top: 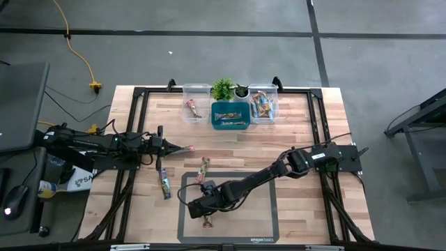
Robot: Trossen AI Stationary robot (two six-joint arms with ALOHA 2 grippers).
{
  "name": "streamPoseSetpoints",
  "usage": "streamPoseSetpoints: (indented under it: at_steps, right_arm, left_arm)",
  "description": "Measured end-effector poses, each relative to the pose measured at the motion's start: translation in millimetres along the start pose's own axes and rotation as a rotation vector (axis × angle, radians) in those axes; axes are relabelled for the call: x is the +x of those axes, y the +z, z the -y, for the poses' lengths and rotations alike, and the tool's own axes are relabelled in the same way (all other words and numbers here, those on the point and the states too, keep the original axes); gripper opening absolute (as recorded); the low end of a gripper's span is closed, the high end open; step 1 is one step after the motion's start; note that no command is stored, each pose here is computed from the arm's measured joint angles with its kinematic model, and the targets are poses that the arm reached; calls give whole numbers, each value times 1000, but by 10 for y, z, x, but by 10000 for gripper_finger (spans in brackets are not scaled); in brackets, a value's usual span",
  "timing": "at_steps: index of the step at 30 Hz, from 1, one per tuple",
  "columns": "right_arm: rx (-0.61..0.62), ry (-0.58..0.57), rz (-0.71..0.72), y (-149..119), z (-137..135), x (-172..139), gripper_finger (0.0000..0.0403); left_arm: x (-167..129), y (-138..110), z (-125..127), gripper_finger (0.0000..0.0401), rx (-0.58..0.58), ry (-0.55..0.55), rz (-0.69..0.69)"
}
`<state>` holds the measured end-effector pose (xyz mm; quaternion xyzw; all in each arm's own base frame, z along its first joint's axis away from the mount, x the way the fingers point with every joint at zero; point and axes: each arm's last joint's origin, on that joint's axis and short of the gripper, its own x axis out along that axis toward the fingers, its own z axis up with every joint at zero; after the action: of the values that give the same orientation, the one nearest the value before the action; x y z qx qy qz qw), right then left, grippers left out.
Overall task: Pick and place Granola Bars by type
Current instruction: Put the red granola bar into the left transparent bin
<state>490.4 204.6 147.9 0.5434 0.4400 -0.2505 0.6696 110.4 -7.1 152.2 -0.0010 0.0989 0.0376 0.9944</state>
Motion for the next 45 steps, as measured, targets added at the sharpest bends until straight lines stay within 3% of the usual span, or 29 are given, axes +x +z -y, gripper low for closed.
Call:
streamPoseSetpoints:
  at_steps: [15,31,45]
  right_arm:
    - [8,-17,-33,-7,25,42,245]
    - [7,-36,-47,-15,50,60,123]
    - [-16,-23,-69,-22,42,69,64]
  left_arm:
    - [0,1,0,1,0,0,0]
    - [0,1,0,1,0,0,0]
    - [0,1,0,1,0,0,0]
